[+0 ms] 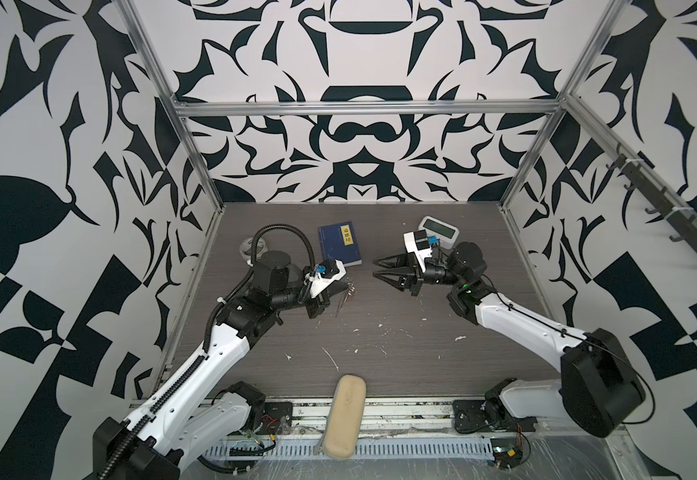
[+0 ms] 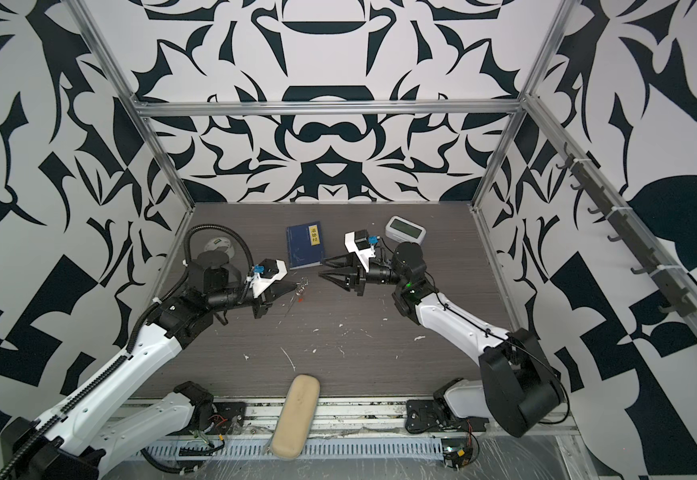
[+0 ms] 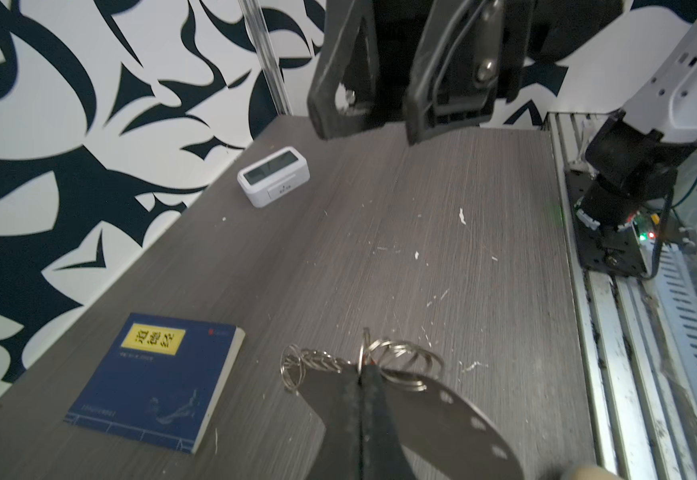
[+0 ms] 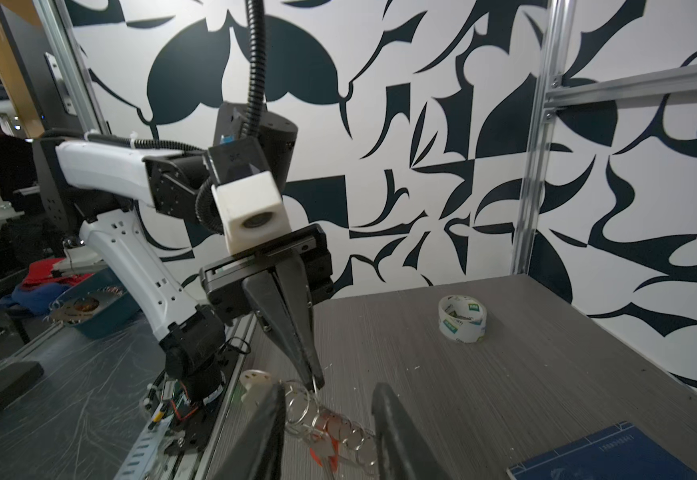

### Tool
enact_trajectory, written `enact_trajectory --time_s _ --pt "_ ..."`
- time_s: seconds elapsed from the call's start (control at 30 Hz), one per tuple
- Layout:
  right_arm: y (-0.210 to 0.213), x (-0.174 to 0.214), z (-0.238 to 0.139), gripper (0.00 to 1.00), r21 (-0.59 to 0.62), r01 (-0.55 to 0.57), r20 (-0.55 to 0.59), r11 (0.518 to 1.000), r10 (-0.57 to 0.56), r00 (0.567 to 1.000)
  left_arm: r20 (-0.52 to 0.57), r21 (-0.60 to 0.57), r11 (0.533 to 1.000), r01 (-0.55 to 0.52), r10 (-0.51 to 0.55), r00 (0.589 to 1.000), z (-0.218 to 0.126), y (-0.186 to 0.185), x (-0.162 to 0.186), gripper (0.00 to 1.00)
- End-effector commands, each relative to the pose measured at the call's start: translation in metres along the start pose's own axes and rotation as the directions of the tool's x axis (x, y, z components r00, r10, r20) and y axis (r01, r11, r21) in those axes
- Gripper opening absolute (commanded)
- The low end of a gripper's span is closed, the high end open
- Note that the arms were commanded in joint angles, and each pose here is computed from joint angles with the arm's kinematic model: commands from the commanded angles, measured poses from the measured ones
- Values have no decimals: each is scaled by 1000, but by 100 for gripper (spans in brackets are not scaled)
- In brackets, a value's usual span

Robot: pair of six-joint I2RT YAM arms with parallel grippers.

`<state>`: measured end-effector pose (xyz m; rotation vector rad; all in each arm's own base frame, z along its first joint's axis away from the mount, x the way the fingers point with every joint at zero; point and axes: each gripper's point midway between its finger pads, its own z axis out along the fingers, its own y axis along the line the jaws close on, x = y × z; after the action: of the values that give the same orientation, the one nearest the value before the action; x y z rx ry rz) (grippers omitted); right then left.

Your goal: Remove the keys from the keyring

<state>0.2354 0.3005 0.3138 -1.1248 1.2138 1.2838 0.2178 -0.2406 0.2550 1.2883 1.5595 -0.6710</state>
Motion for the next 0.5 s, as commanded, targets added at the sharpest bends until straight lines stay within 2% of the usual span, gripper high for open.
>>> enact_trajectory --time_s 0.0,0.17,0.47 --pt "7 12 4 37 -22 33 -74 999 -35 997 -78 32 998 -56 58 995 -4 -8 10 0" --pt "16 20 16 35 -60 22 -83 998 -27 996 -121 64 995 -78 85 989 -3 -16 19 0" --pt "25 38 39 35 -115 -13 -96 993 2 995 -99 113 983 -148 159 982 -2 -29 19 0"
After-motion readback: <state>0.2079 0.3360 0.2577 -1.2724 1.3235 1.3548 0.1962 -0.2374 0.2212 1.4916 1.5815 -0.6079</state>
